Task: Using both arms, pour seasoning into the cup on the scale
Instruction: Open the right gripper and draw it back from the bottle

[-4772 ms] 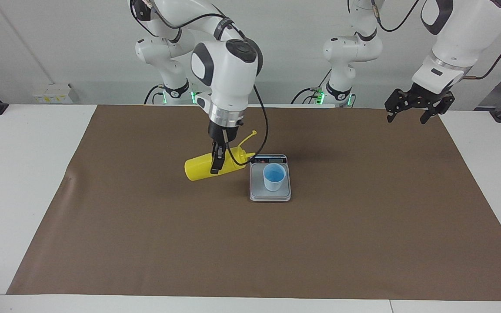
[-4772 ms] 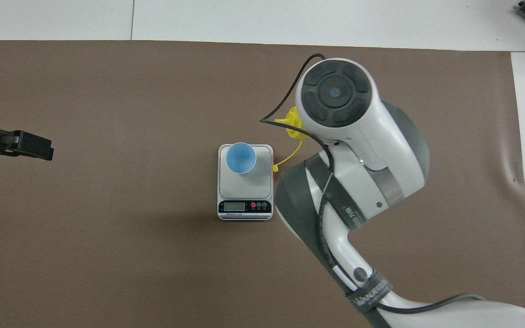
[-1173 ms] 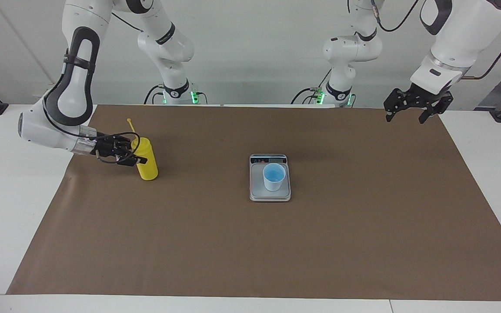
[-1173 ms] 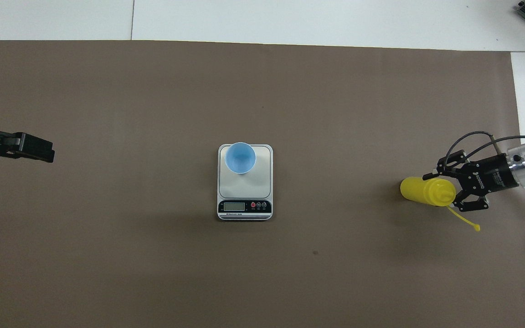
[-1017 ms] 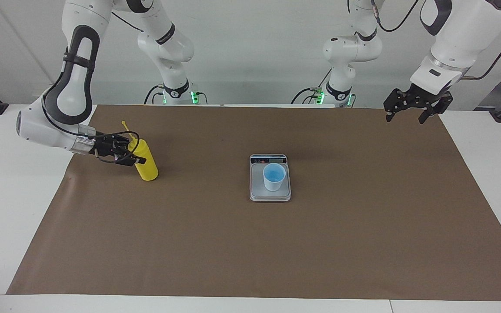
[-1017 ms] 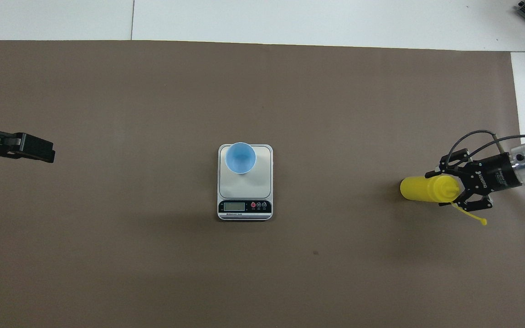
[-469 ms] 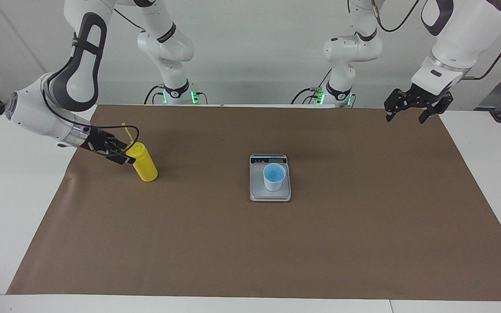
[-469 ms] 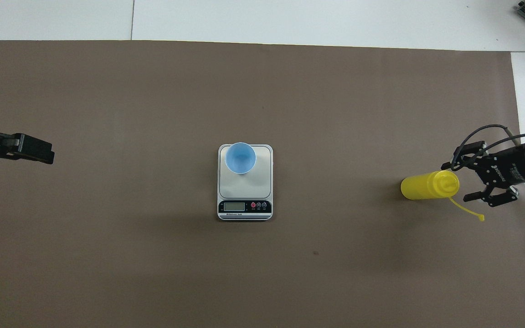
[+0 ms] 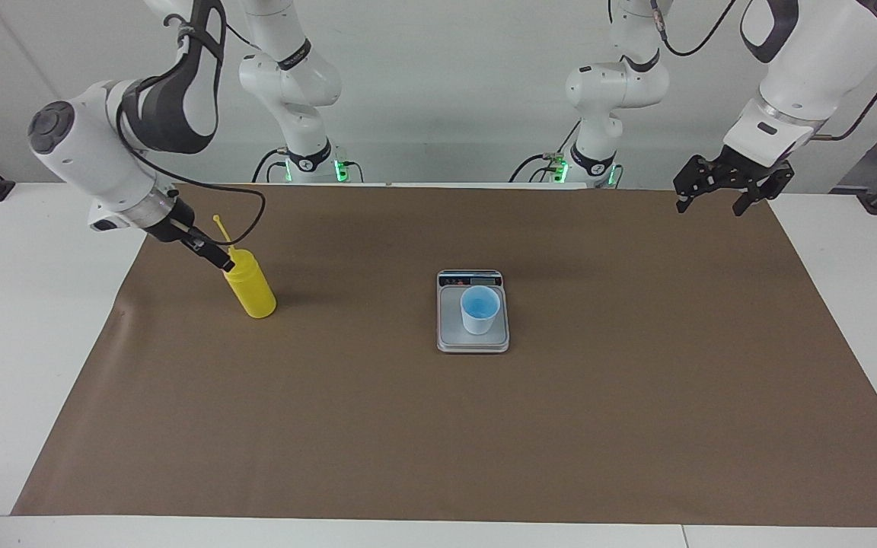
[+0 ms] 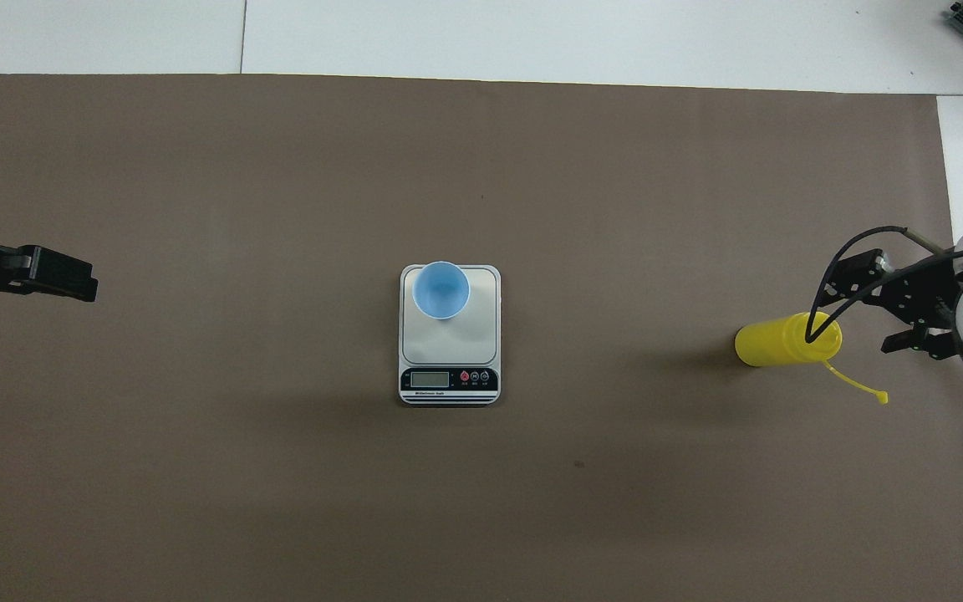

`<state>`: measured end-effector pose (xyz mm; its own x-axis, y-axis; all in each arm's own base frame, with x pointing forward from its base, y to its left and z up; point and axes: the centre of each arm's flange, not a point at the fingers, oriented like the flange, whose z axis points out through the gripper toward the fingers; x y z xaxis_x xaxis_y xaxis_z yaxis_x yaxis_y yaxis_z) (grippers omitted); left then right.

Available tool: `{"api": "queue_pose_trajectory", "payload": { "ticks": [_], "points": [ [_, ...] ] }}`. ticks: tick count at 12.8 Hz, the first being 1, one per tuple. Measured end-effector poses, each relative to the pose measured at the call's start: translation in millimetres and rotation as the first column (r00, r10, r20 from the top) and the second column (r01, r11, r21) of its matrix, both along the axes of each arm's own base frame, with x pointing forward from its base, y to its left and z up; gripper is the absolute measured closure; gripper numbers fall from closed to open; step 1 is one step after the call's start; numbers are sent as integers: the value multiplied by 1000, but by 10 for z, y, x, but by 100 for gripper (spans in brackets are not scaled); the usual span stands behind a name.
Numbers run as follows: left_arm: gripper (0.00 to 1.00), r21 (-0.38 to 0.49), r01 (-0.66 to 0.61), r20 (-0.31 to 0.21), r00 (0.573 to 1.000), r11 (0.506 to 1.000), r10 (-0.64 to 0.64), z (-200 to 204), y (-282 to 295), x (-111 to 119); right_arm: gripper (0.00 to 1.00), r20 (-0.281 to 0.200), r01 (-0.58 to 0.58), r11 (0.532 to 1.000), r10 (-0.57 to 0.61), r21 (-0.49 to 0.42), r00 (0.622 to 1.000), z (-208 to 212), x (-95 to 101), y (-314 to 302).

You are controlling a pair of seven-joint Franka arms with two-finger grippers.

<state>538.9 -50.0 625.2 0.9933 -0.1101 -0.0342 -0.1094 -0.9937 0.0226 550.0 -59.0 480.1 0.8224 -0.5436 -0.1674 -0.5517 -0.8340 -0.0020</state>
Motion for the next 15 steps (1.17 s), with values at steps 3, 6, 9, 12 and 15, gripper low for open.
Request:
{"api": "queue_pose_trajectory", "payload": {
  "ticks": [3,6,9,12,15],
  "points": [
    [0,0,2,7,1000,1000,-2,38,-11,-22,0,74,-121,983,132,-135,989,262,22,406],
    [0,0,2,7,1000,1000,-2,38,-12,-23,0,162,-170,972,196,-164,967,515,28,710],
    [0,0,2,6,1000,1000,-2,37,-14,-25,0,233,-174,969,213,-175,949,911,50,792],
    [0,1,14,6,1000,1000,-14,40,-77,-34,0,246,-195,964,236,-180,940,1243,39,789],
    [0,1,16,1,1000,1000,-16,31,-88,-43,0,225,-272,946,309,-178,924,1465,-10,787]
  ]
}}
